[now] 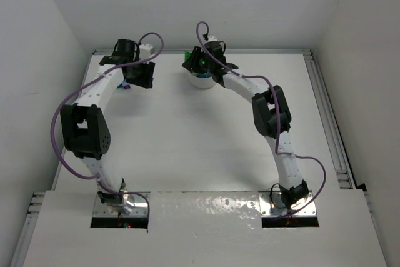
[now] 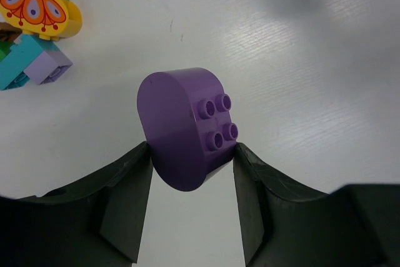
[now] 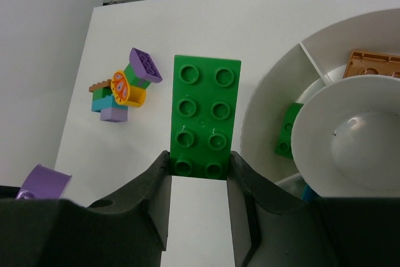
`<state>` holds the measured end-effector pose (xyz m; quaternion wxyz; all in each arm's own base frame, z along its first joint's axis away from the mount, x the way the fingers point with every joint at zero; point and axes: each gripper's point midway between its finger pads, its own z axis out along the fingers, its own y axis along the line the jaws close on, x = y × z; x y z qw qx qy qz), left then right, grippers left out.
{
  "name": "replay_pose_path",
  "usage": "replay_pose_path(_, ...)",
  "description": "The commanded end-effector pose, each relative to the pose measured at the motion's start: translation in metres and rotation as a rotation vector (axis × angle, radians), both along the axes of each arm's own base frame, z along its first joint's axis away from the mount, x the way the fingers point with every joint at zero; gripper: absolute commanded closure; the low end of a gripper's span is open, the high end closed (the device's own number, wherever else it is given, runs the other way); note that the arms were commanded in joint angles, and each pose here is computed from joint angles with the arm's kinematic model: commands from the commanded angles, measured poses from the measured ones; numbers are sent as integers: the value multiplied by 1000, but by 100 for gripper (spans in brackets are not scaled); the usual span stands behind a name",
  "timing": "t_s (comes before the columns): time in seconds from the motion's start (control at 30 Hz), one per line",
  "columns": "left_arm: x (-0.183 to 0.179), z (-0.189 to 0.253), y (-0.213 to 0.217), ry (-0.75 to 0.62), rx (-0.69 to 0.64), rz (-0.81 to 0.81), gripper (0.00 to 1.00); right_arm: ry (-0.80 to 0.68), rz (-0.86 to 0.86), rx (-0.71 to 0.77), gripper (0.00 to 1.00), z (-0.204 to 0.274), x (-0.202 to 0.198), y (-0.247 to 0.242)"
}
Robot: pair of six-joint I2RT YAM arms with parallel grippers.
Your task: Sort the legos into containers by color
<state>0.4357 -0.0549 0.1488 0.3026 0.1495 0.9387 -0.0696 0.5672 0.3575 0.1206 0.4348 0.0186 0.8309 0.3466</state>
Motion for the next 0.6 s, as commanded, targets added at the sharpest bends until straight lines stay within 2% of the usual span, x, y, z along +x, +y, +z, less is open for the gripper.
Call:
replay_pose_path(0.0, 5, 26, 7, -90, -4, 21, 100, -61, -18, 37, 100, 30, 9, 4)
replay_pose_path(0.57, 11, 31, 6, -100, -12, 19, 100, -77, -3, 47, 100, 40, -3, 0)
